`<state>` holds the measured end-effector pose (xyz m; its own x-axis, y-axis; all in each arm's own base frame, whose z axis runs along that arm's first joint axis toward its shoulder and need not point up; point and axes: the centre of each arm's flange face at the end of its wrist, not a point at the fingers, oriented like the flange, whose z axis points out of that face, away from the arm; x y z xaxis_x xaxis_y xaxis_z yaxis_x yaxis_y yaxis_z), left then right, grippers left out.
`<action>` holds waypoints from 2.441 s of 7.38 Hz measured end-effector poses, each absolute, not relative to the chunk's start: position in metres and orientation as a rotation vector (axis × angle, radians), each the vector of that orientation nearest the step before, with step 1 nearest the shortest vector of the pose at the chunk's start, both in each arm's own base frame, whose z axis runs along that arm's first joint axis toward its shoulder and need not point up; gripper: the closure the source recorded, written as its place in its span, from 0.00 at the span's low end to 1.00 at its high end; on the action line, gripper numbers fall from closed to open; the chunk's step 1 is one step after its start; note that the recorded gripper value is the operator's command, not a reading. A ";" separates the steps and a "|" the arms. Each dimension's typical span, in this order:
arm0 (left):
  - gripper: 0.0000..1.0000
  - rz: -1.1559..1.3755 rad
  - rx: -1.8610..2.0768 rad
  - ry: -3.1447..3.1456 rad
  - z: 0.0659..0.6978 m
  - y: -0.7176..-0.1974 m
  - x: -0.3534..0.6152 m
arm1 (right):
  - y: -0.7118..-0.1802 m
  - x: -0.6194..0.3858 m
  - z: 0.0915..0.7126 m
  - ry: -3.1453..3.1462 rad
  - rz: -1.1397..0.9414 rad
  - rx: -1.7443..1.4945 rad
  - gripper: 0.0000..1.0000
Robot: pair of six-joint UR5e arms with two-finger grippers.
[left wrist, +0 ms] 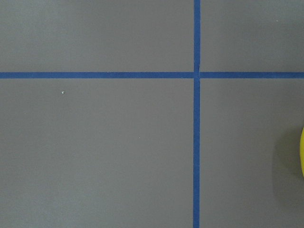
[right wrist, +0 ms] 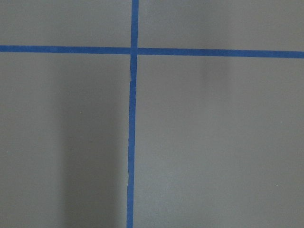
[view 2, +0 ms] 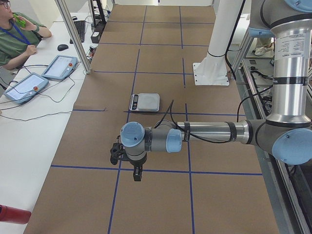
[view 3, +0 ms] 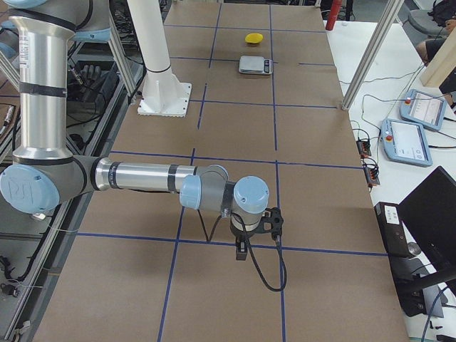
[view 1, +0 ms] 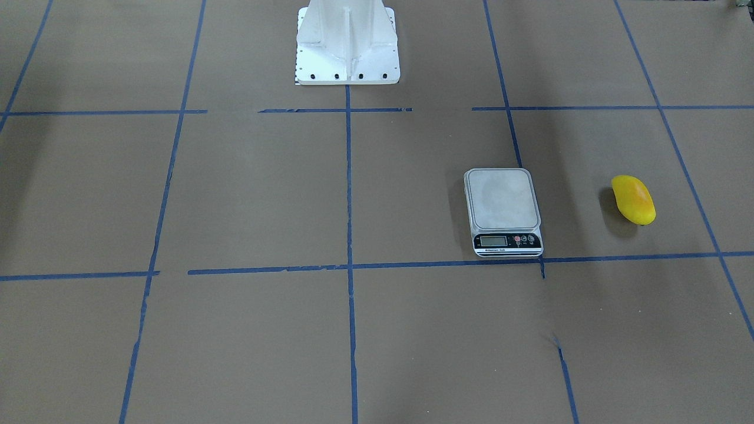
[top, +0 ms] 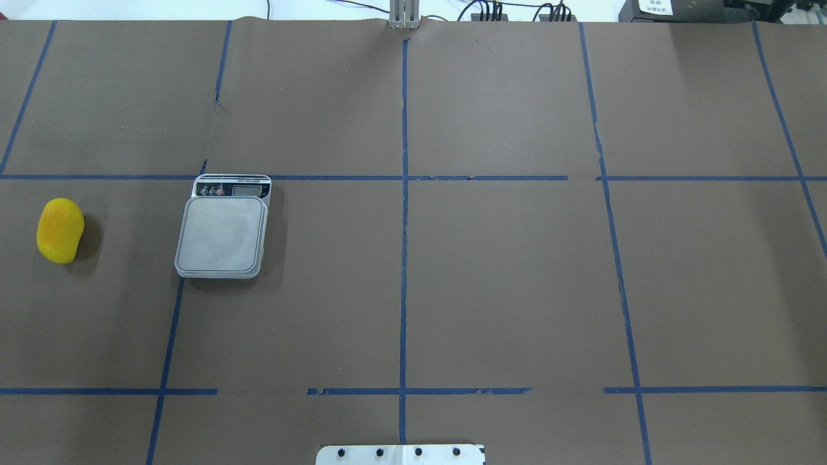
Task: Weigh mango
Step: 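Move the left gripper down over the yellow mango, then close the left gripper on the yellow mango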
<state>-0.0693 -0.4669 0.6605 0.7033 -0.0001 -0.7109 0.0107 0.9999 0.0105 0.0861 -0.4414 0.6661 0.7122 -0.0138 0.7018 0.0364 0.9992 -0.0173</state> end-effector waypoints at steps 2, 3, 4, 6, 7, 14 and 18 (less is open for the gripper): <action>0.00 0.008 0.047 0.791 0.643 -0.470 -0.069 | -0.441 0.086 0.666 -0.778 -0.028 -0.031 0.00; 0.00 0.016 0.070 0.790 0.630 -0.476 -0.069 | -0.441 0.086 0.666 -0.778 -0.028 -0.031 0.00; 0.00 0.016 0.100 0.788 0.610 -0.488 -0.068 | -0.441 0.086 0.666 -0.778 -0.028 -0.031 0.00; 0.00 -0.023 0.099 0.795 0.563 -0.504 -0.025 | -0.441 0.086 0.666 -0.778 -0.028 -0.031 0.00; 0.00 -0.054 0.082 0.797 0.547 -0.508 0.014 | -0.441 0.086 0.666 -0.778 -0.028 -0.031 0.00; 0.00 -0.171 0.098 0.814 0.589 -0.492 0.193 | -0.441 0.086 0.666 -0.778 -0.028 -0.031 0.00; 0.01 -0.130 0.058 0.794 0.611 -0.480 0.224 | -0.441 0.086 0.666 -0.778 -0.028 -0.030 0.00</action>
